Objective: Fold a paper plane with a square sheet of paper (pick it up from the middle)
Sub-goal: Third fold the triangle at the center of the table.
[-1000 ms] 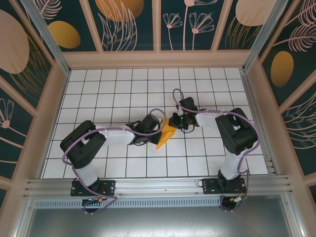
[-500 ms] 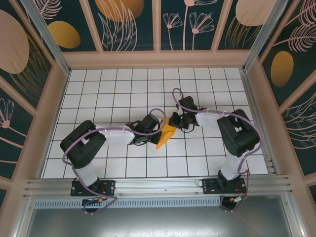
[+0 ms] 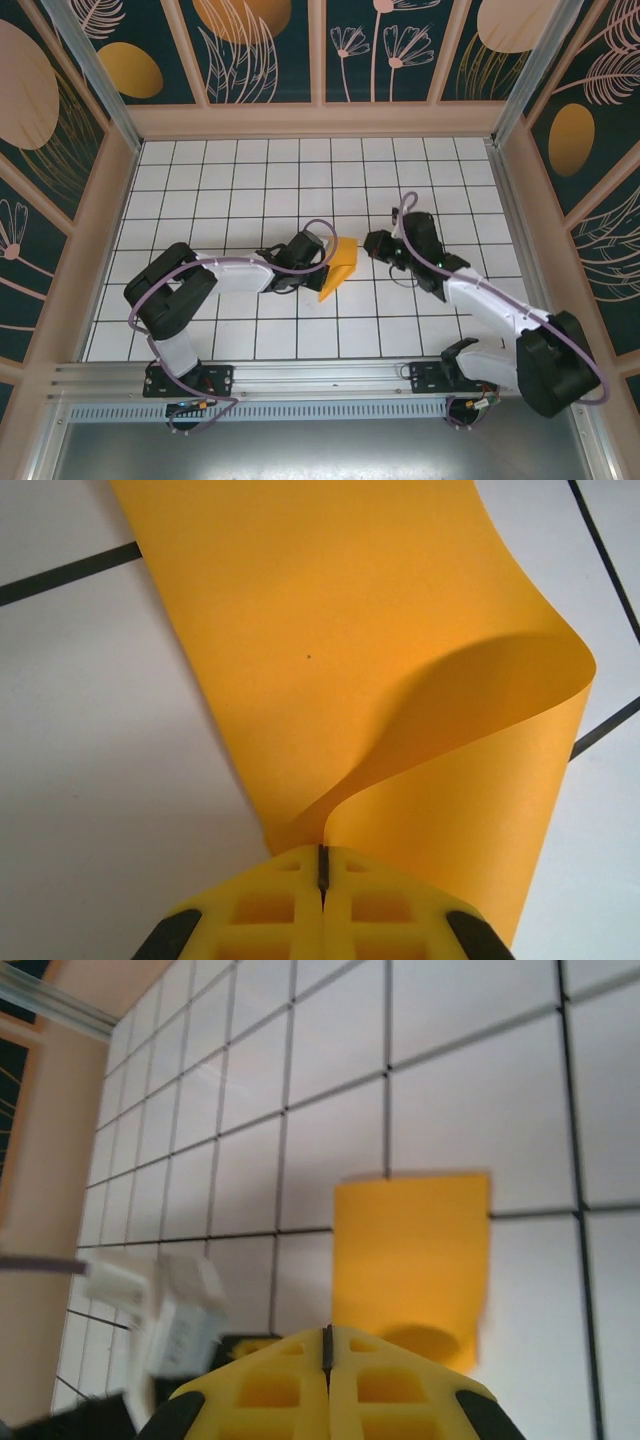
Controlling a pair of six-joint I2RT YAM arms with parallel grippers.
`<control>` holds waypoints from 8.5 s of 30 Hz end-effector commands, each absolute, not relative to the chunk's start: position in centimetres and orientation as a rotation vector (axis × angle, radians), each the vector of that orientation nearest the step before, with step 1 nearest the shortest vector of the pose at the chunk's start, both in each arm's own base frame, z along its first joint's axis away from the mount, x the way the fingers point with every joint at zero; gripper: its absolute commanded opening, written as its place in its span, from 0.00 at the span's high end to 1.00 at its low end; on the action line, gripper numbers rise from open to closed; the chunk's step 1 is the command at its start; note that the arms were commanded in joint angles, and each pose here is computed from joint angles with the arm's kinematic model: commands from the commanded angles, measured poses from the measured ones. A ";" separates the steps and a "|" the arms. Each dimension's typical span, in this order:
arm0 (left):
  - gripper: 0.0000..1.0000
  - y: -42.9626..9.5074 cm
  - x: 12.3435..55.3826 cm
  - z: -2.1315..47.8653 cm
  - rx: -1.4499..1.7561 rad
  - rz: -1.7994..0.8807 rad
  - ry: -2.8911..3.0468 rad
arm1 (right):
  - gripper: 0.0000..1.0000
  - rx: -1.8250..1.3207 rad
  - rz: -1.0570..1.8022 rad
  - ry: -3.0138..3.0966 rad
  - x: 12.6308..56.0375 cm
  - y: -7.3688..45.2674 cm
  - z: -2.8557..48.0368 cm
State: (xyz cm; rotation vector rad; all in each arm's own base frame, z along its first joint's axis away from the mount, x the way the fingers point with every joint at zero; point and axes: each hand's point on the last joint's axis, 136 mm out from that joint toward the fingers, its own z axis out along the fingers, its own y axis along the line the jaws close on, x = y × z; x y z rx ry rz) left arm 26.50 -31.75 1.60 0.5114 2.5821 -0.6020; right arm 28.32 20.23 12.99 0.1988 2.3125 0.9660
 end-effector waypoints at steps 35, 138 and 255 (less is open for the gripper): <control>1.00 -31.9 26.8 0.3 0.511 -0.580 2.630 | 0.97 0.150 1.297 2.509 23.9 28.4 6.3; 1.00 -31.1 26.5 -0.7 0.508 -0.539 2.650 | 0.99 0.111 1.288 2.366 27.1 25.8 11.2; 1.00 -30.7 26.0 -2.1 0.545 -0.504 2.689 | 0.98 0.290 1.249 2.517 28.9 22.5 5.3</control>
